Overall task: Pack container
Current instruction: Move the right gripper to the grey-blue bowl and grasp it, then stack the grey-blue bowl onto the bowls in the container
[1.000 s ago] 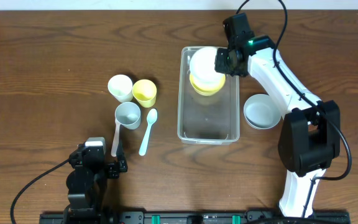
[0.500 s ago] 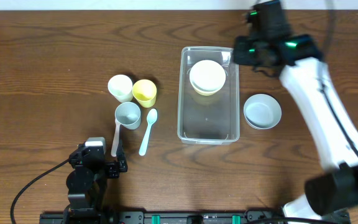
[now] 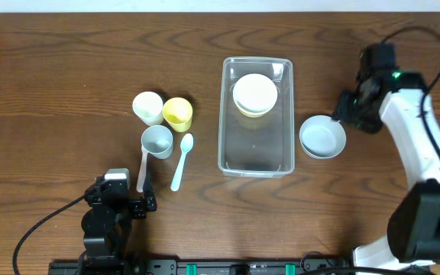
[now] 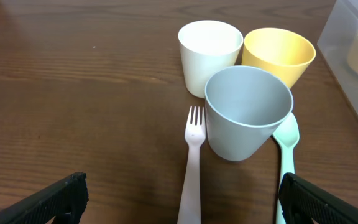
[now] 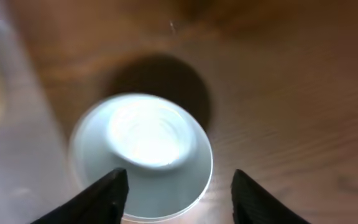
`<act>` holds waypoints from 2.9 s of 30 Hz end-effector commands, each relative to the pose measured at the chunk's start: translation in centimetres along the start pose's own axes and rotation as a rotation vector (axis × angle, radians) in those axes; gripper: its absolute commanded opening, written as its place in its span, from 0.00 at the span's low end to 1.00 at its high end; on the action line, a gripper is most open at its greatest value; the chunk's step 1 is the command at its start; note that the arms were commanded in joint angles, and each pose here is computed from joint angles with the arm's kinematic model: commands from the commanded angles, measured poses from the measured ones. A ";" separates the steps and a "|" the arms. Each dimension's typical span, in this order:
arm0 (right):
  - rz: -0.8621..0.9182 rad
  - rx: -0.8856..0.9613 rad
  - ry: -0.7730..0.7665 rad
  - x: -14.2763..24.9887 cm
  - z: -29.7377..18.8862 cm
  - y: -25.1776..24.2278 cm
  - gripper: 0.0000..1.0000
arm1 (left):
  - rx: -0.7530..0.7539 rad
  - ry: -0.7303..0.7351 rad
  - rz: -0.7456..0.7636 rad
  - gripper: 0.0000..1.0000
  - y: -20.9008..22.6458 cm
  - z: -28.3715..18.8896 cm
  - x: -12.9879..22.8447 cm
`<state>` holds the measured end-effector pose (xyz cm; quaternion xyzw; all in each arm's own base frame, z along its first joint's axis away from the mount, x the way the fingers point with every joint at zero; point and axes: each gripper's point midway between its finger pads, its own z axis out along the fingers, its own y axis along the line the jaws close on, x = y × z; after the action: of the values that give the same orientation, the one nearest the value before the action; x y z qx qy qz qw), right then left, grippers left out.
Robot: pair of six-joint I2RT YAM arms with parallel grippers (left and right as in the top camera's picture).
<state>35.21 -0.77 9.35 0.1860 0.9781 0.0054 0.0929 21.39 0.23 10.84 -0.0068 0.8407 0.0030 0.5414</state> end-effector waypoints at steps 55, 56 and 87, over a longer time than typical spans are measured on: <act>-0.203 -0.403 -0.142 -5.0 -1.1 20.5 0.01 | 0.001 0.006 0.008 0.98 0.0 0.1 0.3; -0.204 -0.400 -0.135 -4.9 -0.9 20.6 0.01 | 0.001 0.006 0.008 0.98 0.0 0.1 0.3; -0.168 -0.373 -0.334 -6.6 -15.5 12.9 0.71 | 0.001 0.006 0.008 0.98 0.0 0.1 0.3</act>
<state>43.60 13.91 19.45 0.0509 0.9634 0.1665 0.2040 21.39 0.23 10.84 -0.0068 0.8407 0.0030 0.5414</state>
